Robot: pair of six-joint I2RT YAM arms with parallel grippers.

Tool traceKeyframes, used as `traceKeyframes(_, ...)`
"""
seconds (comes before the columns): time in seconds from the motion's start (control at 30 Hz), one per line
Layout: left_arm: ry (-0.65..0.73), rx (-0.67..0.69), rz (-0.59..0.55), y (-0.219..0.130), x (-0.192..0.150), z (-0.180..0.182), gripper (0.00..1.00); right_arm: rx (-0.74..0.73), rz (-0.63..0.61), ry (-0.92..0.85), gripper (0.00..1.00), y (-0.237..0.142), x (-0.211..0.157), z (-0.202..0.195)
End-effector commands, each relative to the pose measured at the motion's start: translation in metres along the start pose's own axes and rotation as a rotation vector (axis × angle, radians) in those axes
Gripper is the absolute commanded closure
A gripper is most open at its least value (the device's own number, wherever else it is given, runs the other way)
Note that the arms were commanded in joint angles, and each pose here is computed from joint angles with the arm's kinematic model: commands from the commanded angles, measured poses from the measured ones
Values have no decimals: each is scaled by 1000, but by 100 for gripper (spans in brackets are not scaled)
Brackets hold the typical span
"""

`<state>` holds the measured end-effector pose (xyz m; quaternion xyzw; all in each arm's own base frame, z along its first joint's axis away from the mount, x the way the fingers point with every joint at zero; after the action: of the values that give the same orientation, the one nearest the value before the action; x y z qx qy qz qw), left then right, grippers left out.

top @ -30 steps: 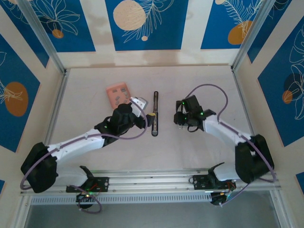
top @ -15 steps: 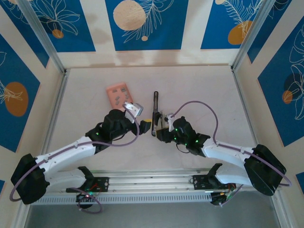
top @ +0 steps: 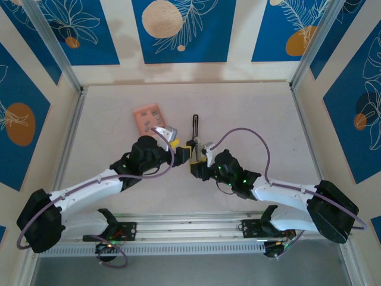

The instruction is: Load the staples into the stapler

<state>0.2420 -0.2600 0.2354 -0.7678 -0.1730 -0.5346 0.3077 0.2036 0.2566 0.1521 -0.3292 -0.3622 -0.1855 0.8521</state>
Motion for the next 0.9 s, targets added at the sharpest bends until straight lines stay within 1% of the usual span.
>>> traceKeyframes(0.0, -52, -27, -25, 2, 4, 0, 31, 76, -113, -29, 81, -1, 25, 21)
traceKeyframes(0.33, -95, -8, -5, 6, 0, 5, 38, 109, -128, -44, 82, 0, 28, 34)
traceKeyframes(0.63, -119, -40, 28, 14, -7, 4, 39, 114, -143, -42, 83, 0, 32, 37)
traceKeyframes(0.77, -123, -58, 32, 16, -8, 3, 47, 118, -143, -39, 82, 0, 32, 38)
traceKeyframes(0.87, -125, -68, 29, 17, -8, 3, 50, 123, -143, -35, 83, 0, 32, 39)
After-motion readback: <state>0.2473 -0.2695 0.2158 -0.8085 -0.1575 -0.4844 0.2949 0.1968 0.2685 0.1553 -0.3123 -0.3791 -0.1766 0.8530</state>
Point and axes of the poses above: each hand's point on the last joint's axis, 136 mm out from that joint toward the fingers, its own y axis out along the fingers, its own z axis along the line the jaws close on, x = y × z, the point moved 4 cm from there along -y, back along the fingers, and after that the axes turned 9 degrees about y, right-handed, at the moved point
